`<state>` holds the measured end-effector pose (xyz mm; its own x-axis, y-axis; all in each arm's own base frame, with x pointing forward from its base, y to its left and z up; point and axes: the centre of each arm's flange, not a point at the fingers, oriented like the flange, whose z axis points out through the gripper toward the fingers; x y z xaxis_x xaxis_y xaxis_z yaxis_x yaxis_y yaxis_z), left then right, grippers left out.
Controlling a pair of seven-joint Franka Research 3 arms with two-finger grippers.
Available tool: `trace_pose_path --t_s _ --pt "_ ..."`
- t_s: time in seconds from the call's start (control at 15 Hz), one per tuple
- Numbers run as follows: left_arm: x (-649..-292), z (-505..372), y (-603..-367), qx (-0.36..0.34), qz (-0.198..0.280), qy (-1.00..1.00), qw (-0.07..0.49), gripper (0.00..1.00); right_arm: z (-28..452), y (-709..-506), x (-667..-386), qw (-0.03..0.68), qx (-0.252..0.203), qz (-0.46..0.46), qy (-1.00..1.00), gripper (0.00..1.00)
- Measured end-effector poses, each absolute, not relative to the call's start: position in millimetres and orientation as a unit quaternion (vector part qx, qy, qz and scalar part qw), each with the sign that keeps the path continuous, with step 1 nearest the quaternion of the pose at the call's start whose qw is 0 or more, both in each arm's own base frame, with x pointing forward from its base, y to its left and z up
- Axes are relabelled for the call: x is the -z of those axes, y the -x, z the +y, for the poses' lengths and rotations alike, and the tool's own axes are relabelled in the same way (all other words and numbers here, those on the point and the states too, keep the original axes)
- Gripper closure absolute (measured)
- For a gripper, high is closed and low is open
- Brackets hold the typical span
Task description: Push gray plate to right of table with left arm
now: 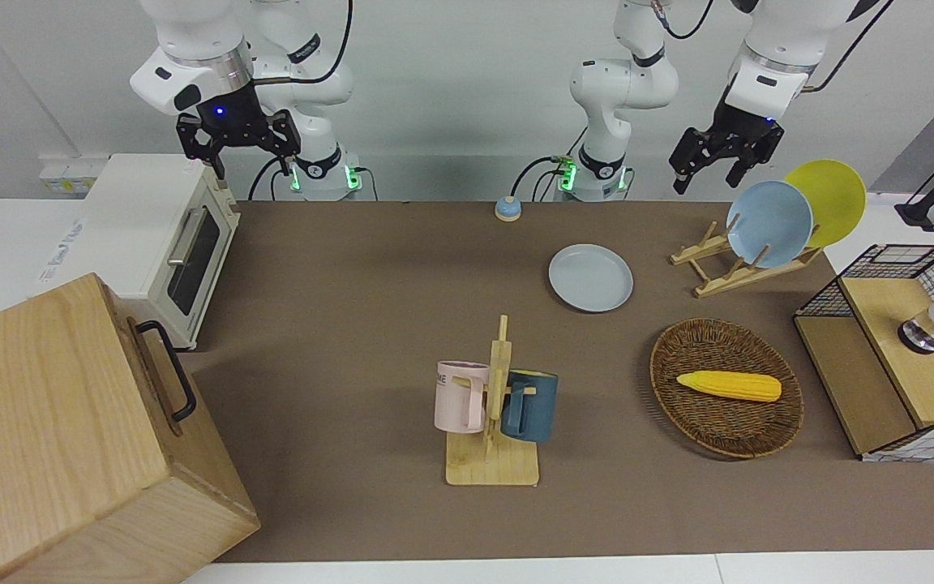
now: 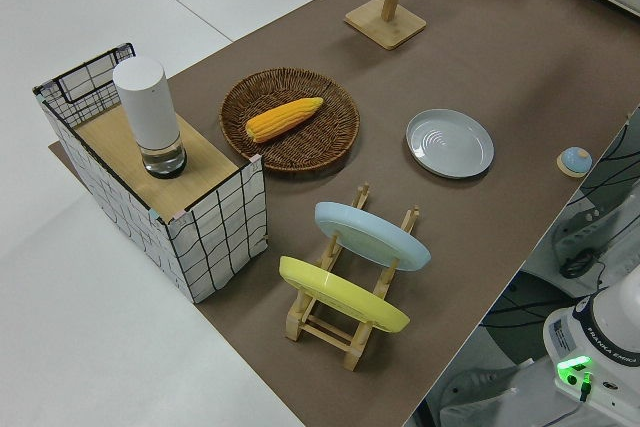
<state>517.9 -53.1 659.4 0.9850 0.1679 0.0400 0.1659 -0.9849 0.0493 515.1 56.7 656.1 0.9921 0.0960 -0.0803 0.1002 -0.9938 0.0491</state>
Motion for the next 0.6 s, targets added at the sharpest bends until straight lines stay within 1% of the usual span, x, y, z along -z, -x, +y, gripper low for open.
trace_pose_path --t_s 0.6 --pt "-658.5 -63.3 -515.7 -0.017 0.074 -0.997 0.021 0.00 56.7 -515.1 -656.1 0.027 0.039 0.049 -0.998 0.00"
